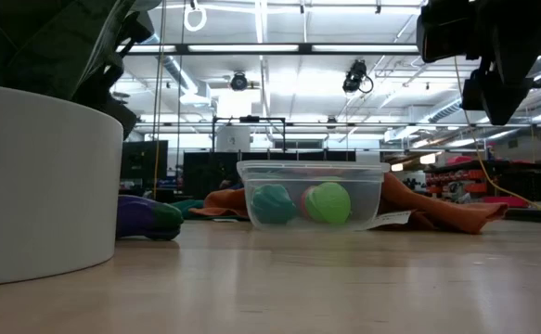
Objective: Pick and placing Produce into tupperware
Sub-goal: Put the lemon into the transparent bin
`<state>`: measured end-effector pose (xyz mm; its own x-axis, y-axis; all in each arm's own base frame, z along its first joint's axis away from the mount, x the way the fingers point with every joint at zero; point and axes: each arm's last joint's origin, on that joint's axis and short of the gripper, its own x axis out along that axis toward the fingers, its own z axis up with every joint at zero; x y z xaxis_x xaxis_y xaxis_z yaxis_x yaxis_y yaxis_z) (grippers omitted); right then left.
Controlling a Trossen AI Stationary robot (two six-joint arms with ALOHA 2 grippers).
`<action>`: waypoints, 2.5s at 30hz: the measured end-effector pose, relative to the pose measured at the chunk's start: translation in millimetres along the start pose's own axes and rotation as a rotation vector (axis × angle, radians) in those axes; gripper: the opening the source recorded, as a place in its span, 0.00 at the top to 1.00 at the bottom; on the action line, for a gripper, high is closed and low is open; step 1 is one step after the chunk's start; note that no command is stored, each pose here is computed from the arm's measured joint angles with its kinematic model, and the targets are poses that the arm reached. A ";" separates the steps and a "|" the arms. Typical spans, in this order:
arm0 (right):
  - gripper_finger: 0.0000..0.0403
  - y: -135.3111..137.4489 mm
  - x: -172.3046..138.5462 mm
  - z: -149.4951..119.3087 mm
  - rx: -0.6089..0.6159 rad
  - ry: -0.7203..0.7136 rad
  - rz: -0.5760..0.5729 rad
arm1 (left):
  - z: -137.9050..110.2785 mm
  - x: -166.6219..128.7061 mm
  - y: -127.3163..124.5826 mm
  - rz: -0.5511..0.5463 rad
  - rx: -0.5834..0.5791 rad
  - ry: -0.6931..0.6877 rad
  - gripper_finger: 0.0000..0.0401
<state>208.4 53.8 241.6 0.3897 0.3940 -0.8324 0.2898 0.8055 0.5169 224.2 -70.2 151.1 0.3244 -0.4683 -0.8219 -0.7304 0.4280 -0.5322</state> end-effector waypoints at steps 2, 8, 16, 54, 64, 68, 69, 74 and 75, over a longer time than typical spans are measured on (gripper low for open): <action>0.51 0.0 0.0 0.0 0.000 0.000 0.000 | 0.6 3.3 -1.0 -0.005 0.004 0.000 0.12; 0.51 0.0 0.0 0.0 0.000 0.000 0.000 | 3.6 10.7 -4.3 -0.031 0.000 -0.004 0.12; 0.51 0.0 0.0 0.0 0.000 0.000 0.000 | 2.6 17.8 -5.5 -0.032 -0.001 0.003 0.12; 0.51 -0.3 0.0 0.3 -0.018 -0.007 -0.008 | 3.2 17.5 -5.5 -0.030 0.006 -0.013 0.49; 0.51 -0.3 0.0 0.3 -0.025 -0.007 -0.010 | 7.9 15.8 -4.8 -0.026 0.053 -0.054 0.48; 0.51 -0.3 -0.1 0.2 -0.025 -0.008 -0.009 | 12.2 14.2 -4.0 -0.028 0.055 -0.070 0.51; 0.51 -0.3 0.0 0.3 -0.025 -0.008 -0.009 | 13.0 13.8 -3.8 -0.028 0.054 -0.073 0.51; 0.51 -0.3 0.0 0.2 -0.026 -0.007 -0.010 | 16.4 12.5 -2.6 -0.025 0.064 -0.083 0.52; 0.51 -0.3 0.0 0.2 -0.026 -0.008 -0.009 | 16.4 12.5 -2.5 -0.024 0.065 -0.083 0.52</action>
<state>208.5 53.5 241.6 0.3939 0.3829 -0.8356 0.2710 0.8203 0.5037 240.0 -64.4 138.8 0.3924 -0.4147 -0.8210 -0.6817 0.4681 -0.5623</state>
